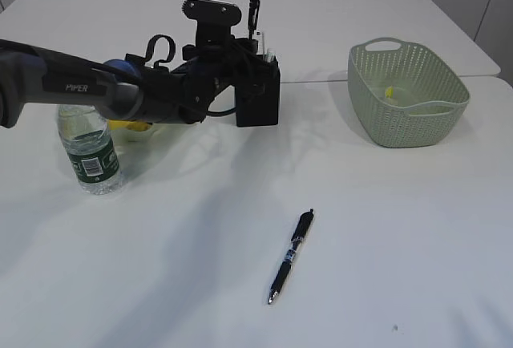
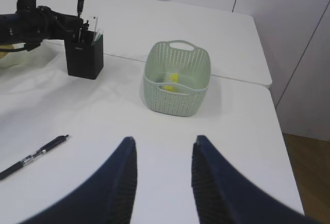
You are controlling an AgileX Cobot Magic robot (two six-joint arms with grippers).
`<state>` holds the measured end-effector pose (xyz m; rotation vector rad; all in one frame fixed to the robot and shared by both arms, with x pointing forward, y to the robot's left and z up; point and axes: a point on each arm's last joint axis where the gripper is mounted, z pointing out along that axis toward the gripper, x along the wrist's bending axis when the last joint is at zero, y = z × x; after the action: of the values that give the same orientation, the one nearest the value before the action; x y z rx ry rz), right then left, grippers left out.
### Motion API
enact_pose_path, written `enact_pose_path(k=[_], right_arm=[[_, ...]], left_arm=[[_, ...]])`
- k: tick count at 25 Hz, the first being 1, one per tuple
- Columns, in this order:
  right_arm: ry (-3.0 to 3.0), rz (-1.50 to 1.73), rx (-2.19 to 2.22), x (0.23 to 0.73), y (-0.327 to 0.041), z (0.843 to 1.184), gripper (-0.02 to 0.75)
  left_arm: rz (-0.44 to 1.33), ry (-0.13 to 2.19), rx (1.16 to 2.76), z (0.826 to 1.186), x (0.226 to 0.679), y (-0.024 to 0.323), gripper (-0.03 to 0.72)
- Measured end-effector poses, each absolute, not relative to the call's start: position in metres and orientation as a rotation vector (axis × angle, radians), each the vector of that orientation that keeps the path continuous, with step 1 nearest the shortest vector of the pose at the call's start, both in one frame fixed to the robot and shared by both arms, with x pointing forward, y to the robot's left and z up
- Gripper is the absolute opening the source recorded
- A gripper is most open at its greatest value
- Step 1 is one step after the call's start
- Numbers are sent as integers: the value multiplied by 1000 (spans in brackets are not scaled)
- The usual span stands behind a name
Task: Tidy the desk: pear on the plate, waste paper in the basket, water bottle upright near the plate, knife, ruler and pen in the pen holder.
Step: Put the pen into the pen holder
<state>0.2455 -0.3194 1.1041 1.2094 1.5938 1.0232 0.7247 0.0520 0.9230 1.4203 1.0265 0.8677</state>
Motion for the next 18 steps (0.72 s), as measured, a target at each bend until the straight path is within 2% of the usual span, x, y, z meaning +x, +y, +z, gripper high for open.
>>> enact_pose_path(k=[18], right_arm=[[1594,1023,1209,245,-319,1104,300]], left_arm=[[869,972,1497,920,723,49,113]])
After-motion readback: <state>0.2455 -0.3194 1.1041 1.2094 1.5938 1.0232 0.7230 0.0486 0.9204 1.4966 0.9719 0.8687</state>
